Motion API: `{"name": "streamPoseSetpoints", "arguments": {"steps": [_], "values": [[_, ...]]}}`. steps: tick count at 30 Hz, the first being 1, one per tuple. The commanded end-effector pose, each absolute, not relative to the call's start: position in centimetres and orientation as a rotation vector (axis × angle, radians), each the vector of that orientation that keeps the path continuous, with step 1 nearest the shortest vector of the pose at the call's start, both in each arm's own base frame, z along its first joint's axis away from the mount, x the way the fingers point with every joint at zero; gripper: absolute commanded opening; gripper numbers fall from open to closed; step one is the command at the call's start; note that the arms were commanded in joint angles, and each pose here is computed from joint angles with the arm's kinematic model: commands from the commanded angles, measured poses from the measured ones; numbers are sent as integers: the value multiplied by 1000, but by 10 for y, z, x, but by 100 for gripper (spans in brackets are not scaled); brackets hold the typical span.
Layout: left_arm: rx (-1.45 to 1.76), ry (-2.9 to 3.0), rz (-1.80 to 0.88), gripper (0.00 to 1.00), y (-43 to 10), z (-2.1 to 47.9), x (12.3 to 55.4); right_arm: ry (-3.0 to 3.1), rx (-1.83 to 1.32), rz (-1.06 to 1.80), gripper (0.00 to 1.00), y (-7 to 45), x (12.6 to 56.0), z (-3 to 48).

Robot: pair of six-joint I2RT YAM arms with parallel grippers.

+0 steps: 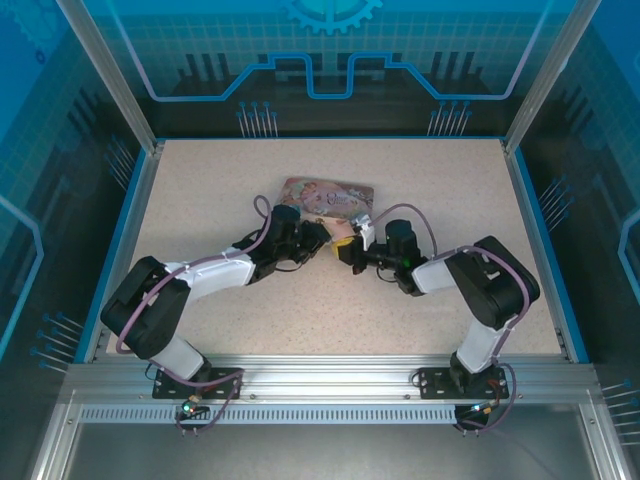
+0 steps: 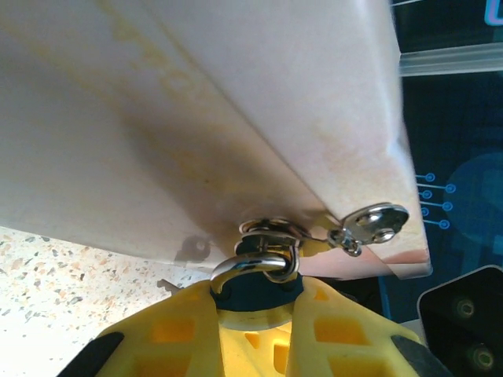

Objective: Unlock the padlock with the key

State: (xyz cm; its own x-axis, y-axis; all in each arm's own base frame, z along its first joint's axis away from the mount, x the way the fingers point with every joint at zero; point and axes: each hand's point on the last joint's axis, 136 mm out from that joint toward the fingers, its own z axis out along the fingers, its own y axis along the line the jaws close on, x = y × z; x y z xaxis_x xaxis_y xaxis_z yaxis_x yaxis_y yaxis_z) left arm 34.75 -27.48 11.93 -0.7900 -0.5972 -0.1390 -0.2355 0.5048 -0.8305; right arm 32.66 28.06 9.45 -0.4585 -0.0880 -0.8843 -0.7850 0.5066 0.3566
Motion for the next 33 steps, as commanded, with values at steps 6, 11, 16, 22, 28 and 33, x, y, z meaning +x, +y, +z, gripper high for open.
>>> {"name": "streamPoseSetpoints", "arguments": {"steps": [6, 11, 16, 22, 28, 33], "values": [[-430, 2479, -1145, 5, -287, 109, 324, 1989, -847, 919, 0, 266, 308, 93], [-418, 2468, -1150, 5, -288, 112, 325, 2051, -859, 886, 0, 260, 303, 88], [-424, 2461, -1147, 5, -287, 112, 326, 2088, -865, 891, 0, 261, 296, 83], [-408, 2458, -1148, 5, -288, 114, 327, 2134, -869, 892, 0, 268, 292, 79], [-411, 2463, -1141, 5, -288, 110, 325, 2124, -858, 910, 0, 278, 296, 85], [-405, 2465, -1135, 5, -288, 109, 325, 2129, -863, 913, 0, 285, 299, 88]]}}
